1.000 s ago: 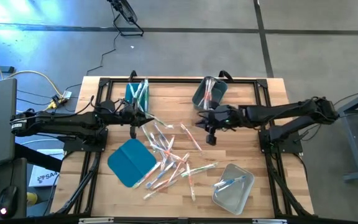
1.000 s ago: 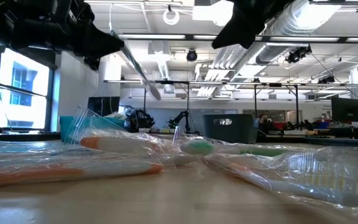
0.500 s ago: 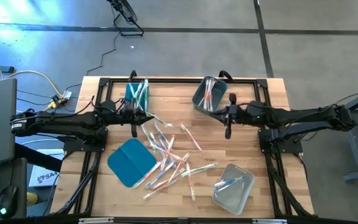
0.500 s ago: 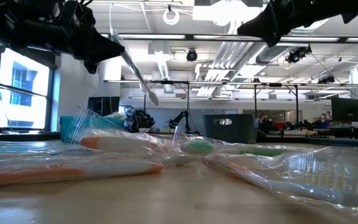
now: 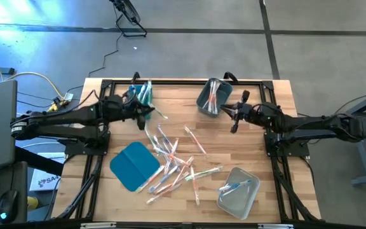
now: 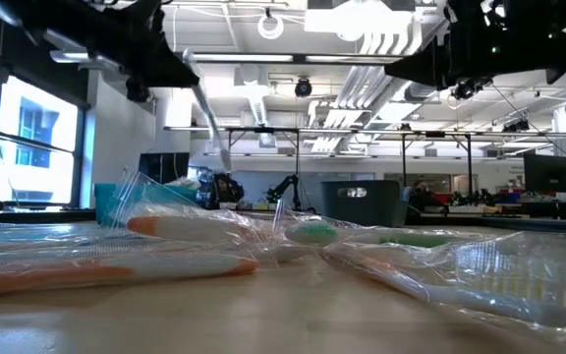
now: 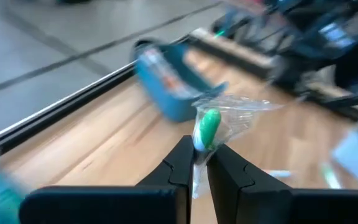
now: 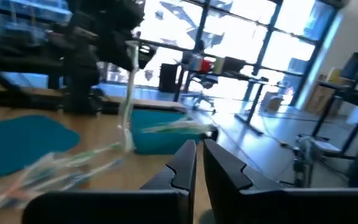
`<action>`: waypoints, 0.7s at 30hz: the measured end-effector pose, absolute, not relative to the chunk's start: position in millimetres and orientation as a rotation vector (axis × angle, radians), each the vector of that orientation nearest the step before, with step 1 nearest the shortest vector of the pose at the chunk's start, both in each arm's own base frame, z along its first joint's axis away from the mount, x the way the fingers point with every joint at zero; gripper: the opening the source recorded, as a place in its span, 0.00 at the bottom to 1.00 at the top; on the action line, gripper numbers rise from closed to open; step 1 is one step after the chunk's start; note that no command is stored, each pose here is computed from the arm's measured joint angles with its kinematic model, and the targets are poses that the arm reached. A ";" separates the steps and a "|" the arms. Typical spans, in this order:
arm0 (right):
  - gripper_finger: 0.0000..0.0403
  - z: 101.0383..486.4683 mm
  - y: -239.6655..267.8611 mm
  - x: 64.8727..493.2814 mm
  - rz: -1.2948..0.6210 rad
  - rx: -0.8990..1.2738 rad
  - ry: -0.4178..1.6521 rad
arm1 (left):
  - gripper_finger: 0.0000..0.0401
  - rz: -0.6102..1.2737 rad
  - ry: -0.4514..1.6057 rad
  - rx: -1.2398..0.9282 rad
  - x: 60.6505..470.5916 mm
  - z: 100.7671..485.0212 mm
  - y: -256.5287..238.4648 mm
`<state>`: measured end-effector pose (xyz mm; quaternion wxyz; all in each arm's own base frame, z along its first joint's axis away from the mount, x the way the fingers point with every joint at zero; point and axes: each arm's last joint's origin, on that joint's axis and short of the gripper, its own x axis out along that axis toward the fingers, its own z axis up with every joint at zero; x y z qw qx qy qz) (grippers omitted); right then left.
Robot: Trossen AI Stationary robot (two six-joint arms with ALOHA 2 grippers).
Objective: Pick & Place Toothbrushes
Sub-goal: Put the middle green toothbrush into the blue bin
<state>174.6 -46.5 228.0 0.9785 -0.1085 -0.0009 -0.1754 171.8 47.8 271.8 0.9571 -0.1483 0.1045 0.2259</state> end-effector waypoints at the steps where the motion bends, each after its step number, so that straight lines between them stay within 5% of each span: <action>1: 0.06 228.7 -49.8 173.6 -0.374 -0.219 -0.009 | 0.07 0.499 0.248 -0.310 169.7 277.8 48.3; 13: 0.06 229.2 -65.7 168.3 -0.459 -0.239 0.004 | 0.07 0.725 0.373 -0.367 141.9 340.9 46.6; 21: 0.06 229.3 -68.7 167.1 -0.476 -0.243 0.006 | 0.07 0.930 0.453 -0.389 120.6 338.9 57.4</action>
